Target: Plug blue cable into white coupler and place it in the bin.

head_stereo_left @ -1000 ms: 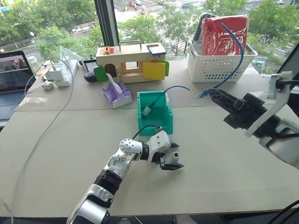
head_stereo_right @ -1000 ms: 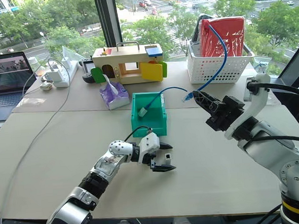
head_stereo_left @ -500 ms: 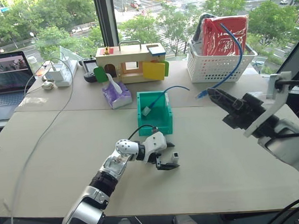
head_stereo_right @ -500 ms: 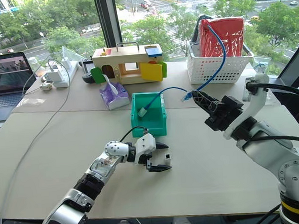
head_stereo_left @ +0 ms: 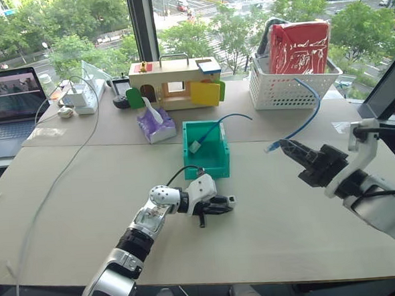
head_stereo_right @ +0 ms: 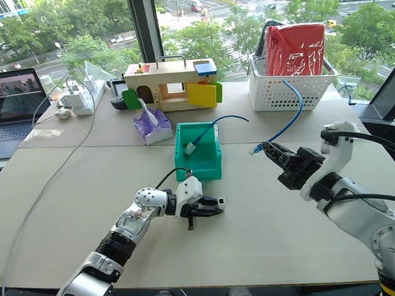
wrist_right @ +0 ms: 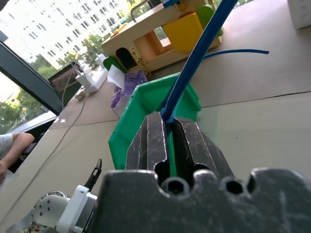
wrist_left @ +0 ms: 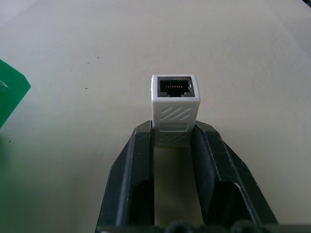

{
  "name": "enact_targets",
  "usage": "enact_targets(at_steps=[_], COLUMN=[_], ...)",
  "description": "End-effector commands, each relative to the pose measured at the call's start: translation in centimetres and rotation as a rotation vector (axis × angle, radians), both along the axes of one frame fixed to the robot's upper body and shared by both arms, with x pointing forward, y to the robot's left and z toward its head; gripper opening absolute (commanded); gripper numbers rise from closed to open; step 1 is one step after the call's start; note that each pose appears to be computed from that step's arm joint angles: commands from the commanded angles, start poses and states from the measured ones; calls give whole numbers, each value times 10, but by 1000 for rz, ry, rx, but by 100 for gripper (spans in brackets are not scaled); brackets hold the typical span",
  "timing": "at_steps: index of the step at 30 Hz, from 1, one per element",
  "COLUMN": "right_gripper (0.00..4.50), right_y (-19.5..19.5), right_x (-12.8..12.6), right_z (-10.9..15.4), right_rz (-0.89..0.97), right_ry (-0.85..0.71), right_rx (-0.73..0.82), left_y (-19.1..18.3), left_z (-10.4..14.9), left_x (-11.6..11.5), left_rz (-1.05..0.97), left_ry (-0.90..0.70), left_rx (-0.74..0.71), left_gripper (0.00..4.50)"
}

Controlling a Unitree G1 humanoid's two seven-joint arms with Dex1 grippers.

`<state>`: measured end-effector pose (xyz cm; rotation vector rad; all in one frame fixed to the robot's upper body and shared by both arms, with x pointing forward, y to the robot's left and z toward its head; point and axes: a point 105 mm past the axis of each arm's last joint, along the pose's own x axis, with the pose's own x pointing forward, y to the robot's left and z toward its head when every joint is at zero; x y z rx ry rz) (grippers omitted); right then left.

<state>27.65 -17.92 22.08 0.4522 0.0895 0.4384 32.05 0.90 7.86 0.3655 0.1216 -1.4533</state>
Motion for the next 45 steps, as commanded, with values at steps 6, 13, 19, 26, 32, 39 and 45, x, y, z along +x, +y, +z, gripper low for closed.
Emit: enact_targets(at_steps=[6,13,19,26,32,39,45], right_gripper=[0,0,0,0,0,0,0], right_y=[4,53,66,67,69,68,68], right_x=[-16,-32,-37,-48,-49,-44,-41], right_z=[-17,-35,-54,-80,-84,-86,-91], right_rz=[-24,57,13,-10,-23,-24,-28], right_ry=[18,77,157,260,275,275,286], right_rx=[-163,6,33,-49,-36,-61,-57], left_y=[-4,-3,-1,-2,-3,-2,-1], left_z=[-7,-14,-11,-14,-14,-14,-14], left_x=[-8,-33,-30,-33,-33,-31,-32], left_rz=[-63,-129,-124,-105,-95,-81,-81], left_ry=[16,42,62,138,149,159,157], left_rx=[115,233,240,222,220,213,212], left_gripper=[60,60,60,60,60,60,60])
